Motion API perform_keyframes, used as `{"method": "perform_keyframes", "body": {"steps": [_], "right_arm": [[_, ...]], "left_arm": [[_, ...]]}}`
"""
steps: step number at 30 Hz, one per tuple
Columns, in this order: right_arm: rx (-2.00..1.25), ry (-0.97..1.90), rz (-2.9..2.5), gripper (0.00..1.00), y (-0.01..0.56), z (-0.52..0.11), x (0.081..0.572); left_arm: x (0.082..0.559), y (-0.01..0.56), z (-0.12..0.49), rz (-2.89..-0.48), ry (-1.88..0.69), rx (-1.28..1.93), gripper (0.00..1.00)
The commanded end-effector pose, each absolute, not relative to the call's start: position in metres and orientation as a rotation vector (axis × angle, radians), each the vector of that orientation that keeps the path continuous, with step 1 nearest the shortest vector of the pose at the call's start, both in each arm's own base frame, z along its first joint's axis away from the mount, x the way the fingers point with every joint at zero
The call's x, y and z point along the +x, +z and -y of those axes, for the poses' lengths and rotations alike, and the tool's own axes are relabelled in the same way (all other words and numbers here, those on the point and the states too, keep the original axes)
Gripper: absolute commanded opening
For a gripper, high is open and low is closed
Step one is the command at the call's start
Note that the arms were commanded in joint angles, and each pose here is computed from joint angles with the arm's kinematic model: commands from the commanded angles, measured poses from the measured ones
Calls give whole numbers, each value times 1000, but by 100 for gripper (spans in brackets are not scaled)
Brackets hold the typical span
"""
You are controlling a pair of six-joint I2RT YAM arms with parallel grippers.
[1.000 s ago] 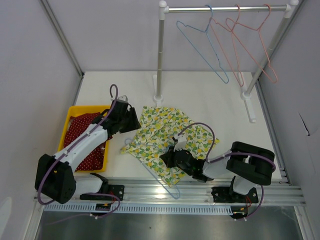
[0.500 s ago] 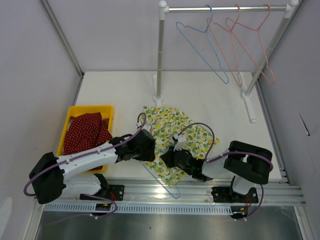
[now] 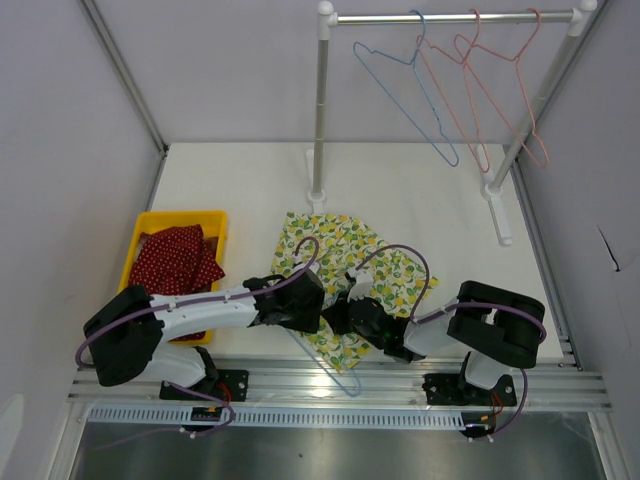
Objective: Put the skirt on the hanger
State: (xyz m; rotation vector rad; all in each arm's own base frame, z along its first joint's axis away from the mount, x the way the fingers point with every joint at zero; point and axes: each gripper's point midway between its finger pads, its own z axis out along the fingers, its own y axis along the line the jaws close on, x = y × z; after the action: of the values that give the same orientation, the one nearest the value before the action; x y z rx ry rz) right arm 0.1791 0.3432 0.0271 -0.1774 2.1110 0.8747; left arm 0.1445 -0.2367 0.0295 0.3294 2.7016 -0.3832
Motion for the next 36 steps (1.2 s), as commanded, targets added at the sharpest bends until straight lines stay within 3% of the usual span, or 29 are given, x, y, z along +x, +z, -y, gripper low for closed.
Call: {"method": "perform_keyframes", "body": {"steps": [1, 4, 10, 13, 17, 18, 26, 31, 34, 36], "right_arm": [[-214, 804, -2143, 0, 14, -338, 182], [-215, 804, -2142, 0, 14, -339, 183], [-211, 799, -2145, 0, 11, -337, 184], [-204, 799, -2146, 0, 11, -336, 186], [-203, 794, -2148, 0, 9, -334, 186], [-202, 793, -2147, 0, 9, -334, 187], [-177, 762, -2145, 0, 9, -317, 192], [-184, 772, -2141, 0, 12, -319, 194], [-191, 782, -2141, 0, 13, -321, 194], [-189, 789, -2142, 0, 13, -323, 193]], "left_arm": [[135, 17, 246, -2720, -420, 418, 59], [131, 3, 241, -2753, -368, 433, 56], [128, -13, 227, -2781, -273, 433, 39], [129, -15, 227, -2784, -265, 445, 16], [135, -3, 231, -2756, -266, 450, 0], [137, 2, 234, -2744, -273, 459, 0], [144, 28, 242, -2697, -318, 476, 2], [140, 52, 257, -2617, -453, 536, 38], [134, 59, 265, -2581, -488, 586, 53], [131, 58, 268, -2577, -494, 604, 58]]}}
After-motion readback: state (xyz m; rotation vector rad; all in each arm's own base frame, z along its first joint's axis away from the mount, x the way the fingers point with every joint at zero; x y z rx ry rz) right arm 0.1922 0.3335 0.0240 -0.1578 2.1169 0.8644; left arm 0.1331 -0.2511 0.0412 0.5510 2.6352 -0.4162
